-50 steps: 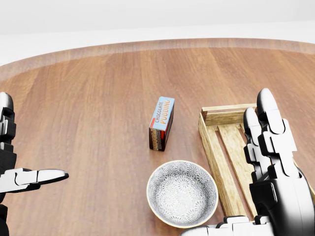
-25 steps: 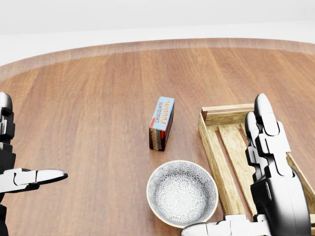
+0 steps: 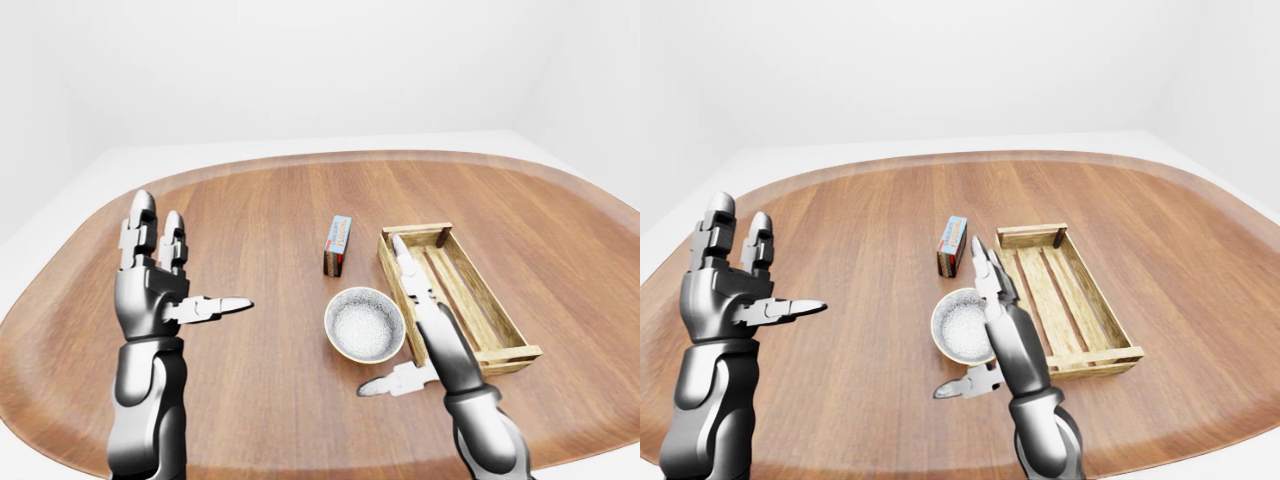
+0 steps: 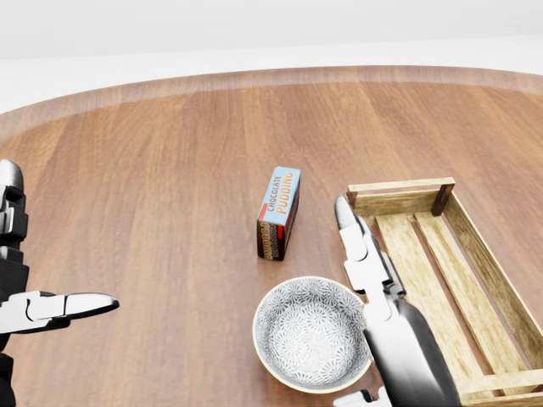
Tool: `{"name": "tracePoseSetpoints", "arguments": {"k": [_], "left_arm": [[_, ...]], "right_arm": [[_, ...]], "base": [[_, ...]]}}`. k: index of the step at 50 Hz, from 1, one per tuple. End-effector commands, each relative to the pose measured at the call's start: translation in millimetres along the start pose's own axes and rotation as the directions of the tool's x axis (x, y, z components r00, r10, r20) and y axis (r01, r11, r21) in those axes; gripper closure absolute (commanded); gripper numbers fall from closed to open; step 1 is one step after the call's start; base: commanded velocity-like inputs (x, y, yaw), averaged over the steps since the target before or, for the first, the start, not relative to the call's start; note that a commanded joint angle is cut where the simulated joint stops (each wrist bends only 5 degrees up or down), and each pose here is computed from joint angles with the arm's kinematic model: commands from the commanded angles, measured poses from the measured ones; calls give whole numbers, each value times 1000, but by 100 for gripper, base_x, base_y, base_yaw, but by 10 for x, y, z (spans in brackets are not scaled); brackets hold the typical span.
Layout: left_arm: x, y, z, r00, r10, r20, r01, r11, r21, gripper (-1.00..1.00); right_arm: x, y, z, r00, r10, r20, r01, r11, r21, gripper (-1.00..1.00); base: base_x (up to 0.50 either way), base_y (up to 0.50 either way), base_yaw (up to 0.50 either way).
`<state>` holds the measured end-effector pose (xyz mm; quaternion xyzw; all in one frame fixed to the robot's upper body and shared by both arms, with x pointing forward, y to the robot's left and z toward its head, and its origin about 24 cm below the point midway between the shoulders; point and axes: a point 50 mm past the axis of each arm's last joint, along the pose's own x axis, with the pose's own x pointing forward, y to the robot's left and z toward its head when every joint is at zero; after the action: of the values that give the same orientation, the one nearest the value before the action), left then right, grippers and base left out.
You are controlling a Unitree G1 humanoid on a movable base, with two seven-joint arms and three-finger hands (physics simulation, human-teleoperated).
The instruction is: Pick up the bowl on the left and put it in the tray.
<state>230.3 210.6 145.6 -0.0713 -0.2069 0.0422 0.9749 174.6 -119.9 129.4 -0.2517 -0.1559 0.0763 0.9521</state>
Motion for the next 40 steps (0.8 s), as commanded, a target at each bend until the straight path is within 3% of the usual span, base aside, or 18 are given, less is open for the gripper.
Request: {"name": "tracePoseSetpoints", "arguments": {"k": [1, 10, 40], "left_arm": [[-3, -33, -236, 995, 11, -98, -8, 999, 31, -100], [2, -25, -221, 996, 12, -92, -9, 999, 31, -100], [5, -15, -211, 996, 17, -87, -14, 999, 30, -100]], "right_arm": [[65, 324, -194, 989, 128, -75, -137, 982, -129, -100], [78, 467, -337, 970, 196, -141, -223, 952, -211, -100], [116, 601, -594, 924, 258, -280, -355, 851, -387, -100]], "base": [[0, 0, 0], [0, 0, 0], [0, 0, 0]]}}
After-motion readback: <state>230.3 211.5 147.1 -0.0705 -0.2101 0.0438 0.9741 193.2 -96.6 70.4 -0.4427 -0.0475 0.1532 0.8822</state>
